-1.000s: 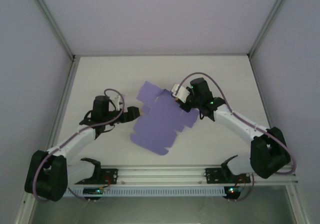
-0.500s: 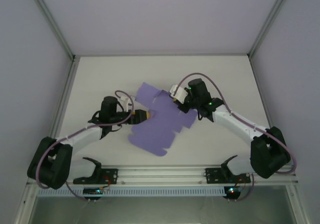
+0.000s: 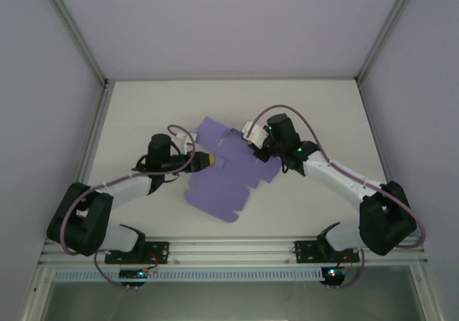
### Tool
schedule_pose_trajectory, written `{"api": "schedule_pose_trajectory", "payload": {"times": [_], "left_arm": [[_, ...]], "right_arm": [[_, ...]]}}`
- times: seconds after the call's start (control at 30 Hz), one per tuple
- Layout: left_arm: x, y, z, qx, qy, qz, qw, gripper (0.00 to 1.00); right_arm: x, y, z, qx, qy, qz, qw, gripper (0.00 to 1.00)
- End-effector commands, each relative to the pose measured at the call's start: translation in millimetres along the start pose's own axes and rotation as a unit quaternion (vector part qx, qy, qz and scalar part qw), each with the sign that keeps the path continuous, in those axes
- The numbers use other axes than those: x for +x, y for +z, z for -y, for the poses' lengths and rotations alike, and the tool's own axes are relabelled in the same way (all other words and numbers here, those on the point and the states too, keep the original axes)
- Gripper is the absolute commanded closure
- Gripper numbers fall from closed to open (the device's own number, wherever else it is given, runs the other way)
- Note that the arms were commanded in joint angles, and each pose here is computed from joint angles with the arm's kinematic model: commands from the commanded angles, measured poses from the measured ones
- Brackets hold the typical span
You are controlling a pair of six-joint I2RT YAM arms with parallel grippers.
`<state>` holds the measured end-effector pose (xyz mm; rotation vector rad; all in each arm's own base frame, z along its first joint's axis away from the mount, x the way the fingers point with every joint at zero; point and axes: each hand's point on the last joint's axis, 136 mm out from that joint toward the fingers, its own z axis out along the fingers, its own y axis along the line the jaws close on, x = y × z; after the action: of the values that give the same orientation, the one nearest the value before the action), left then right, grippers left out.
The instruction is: Assemble paper box
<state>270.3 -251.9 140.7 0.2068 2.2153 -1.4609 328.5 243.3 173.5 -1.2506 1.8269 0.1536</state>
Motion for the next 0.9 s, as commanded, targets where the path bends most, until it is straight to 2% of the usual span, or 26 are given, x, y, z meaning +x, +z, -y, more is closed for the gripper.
{"api": "schedule_pose_trajectory", "payload": {"times": [0.0,0.1,0.33,0.57,0.67,0.87], "left_arm": [[-4.9,5.4,-15.5,-0.051,-0.029,0.006,0.998,0.93],[-0.5,7.7,-31.0,-0.087,-0.055,0.008,0.995,1.0],[3.2,6.0,-59.9,-0.153,-0.121,0.038,0.98,1.0],[8.2,13.2,-75.4,-0.166,-0.17,0.037,0.971,1.0],[11.1,20.2,-76.6,-0.151,-0.185,0.029,0.971,1.0],[17.0,24.0,-84.0,-0.15,-0.208,0.025,0.966,1.0]], "right_arm": [[-39.2,-9.5,-14.4,-0.015,-0.028,0.042,0.999,1.0],[-44.7,-10.5,-26.3,-0.002,-0.063,0.026,0.998,1.0],[-51.6,-13.9,-62.9,0.037,-0.135,-0.012,0.99,1.0],[-51.8,-4.2,-103.8,0.073,-0.207,-0.054,0.974,1.0],[-49.4,2.6,-107.0,0.11,-0.228,-0.082,0.964,1.0],[-40.7,11.4,-123.2,0.121,-0.253,-0.11,0.954,1.0]]}}
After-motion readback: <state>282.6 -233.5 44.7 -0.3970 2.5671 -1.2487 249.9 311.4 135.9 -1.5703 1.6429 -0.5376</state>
